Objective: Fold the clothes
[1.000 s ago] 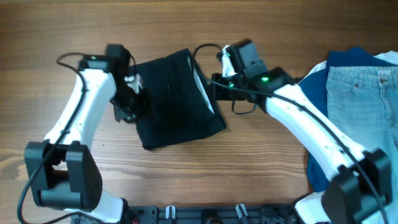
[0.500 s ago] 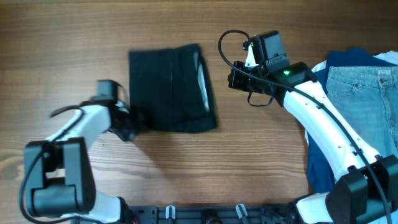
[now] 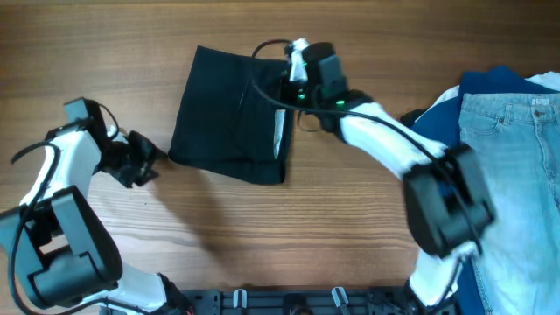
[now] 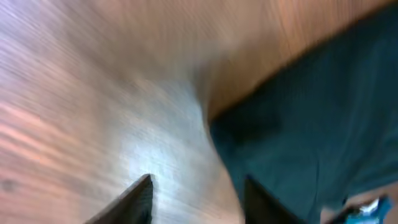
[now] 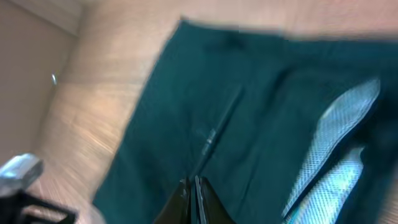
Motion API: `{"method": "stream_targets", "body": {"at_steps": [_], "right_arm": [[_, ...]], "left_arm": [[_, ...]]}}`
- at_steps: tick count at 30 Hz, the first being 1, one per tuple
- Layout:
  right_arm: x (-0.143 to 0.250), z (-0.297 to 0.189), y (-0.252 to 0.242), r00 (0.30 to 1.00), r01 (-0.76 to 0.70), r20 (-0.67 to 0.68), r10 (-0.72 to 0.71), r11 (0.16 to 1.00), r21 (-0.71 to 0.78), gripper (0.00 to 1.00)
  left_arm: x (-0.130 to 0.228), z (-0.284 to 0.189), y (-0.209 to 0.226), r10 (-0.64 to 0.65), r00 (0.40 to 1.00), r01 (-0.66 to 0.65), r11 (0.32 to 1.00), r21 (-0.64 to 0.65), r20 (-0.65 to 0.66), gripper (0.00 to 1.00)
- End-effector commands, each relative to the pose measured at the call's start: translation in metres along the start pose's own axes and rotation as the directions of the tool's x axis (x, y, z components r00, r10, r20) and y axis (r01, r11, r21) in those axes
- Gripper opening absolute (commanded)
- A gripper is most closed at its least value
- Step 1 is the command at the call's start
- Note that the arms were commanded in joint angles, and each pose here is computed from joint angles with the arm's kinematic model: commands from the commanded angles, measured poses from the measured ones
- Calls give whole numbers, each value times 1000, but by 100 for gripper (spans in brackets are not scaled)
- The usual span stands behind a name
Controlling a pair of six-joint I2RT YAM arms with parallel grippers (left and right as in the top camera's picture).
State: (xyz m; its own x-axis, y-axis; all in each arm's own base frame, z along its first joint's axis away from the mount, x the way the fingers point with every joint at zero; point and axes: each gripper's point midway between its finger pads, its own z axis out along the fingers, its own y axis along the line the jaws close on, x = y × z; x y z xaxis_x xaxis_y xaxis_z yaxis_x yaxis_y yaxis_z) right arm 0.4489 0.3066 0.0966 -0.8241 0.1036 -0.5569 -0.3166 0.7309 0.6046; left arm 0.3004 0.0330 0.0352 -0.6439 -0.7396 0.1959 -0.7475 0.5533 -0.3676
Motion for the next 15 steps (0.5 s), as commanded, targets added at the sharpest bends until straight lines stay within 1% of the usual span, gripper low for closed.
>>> {"method": "stream_targets", "body": {"at_steps": [1, 3, 4, 5, 6, 7, 8, 9, 10, 15], "right_arm": [[37, 31, -39, 986, -130, -104, 132, 991, 26, 5], [56, 28, -70, 959, -221, -148, 242, 964, 147, 4], [64, 23, -82, 946, -246, -162, 281, 948, 204, 4], [73, 19, -88, 933, -261, -184, 309, 934, 244, 4], [82, 16, -92, 917, -281, -206, 342, 920, 274, 4], [93, 11, -97, 892, -312, -224, 394, 892, 326, 4], [111, 3, -104, 846, -362, -235, 479, 838, 408, 4], [127, -4, -105, 806, -384, -252, 536, 797, 466, 5], [138, -7, -102, 788, -376, -276, 550, 786, 490, 5], [167, -18, -82, 708, -399, -321, 629, 731, 554, 4]], "left_arm": [[29, 5, -13, 80, 991, -77, 997, 28, -104, 61], [39, 11, -15, 101, 987, -100, 995, 15, -126, 69], [42, 13, -15, 101, 986, -101, 995, 11, -132, 71], [44, 16, -14, 81, 987, -81, 997, 3, -139, 83], [45, 19, -12, 54, 989, -54, 999, -2, -141, 99], [44, 23, -11, 30, 990, -30, 1000, -2, -136, 100], [42, 28, -9, 9, 992, -9, 1000, 5, -123, 100], [41, 33, -7, 0, 994, 2, 1000, 12, -110, 100], [41, 39, -4, -24, 994, 26, 1000, 15, -105, 100], [39, 57, 2, -109, 991, 113, 992, 53, -73, 100]]}}
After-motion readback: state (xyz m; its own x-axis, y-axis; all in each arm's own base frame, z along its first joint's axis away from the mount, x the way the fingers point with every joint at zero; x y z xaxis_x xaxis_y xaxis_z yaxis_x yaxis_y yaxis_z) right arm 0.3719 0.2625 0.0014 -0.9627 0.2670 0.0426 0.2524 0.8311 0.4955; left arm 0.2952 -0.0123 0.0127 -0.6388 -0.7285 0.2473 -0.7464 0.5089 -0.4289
